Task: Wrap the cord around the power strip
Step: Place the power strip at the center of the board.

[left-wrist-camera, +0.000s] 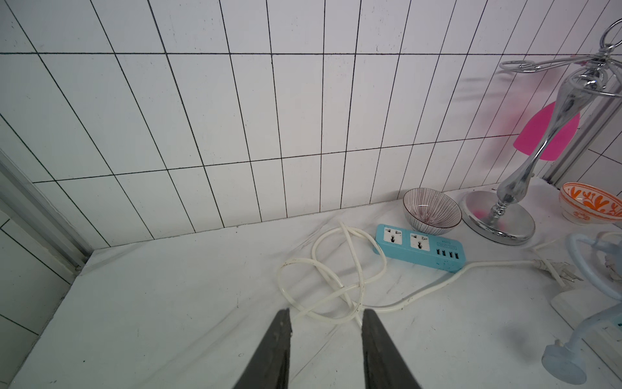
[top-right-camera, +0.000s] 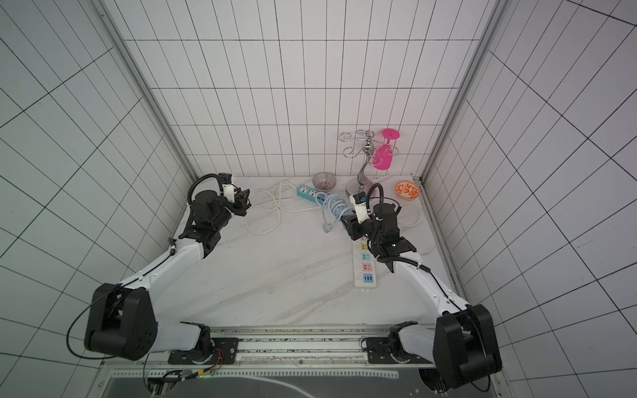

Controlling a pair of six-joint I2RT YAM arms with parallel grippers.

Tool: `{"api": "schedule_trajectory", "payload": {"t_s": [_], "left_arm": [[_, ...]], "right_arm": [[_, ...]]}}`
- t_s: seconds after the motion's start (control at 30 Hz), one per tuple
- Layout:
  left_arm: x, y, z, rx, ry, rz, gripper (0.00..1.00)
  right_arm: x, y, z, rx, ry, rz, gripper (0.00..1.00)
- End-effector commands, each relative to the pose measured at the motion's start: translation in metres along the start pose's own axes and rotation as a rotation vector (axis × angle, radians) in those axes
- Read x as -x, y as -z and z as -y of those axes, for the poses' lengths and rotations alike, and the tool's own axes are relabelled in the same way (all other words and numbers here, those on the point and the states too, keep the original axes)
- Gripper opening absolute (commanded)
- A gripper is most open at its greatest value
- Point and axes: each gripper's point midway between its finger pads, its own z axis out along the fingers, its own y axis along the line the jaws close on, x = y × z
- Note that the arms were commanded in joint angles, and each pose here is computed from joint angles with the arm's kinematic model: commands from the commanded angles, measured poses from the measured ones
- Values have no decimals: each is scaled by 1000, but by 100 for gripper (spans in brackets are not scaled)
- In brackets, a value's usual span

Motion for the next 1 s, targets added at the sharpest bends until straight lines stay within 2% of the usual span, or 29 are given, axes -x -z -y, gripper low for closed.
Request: {"api": "schedule_trajectory", "payload": {"t_s": [0.0, 0.33, 0.53, 0.7, 0.97], "left_arm": [[17, 6, -3, 22, 3, 32, 35], [22, 17, -7, 52, 1, 51, 35], [25, 24, -11, 81, 1, 60, 35], [29, 27, -12, 88, 9, 70, 35], [29, 29, -12, 89, 18, 74, 36]], "right_arm": [[-8, -8, -19, -44, 151, -6, 0], [-67, -44, -102, -27, 436, -193, 0], [-98, -54, -147, 19, 498, -235, 0], [-97, -53, -168, -10, 541, -214, 0], [-68, -45, -158, -99, 550, -159, 0]]}}
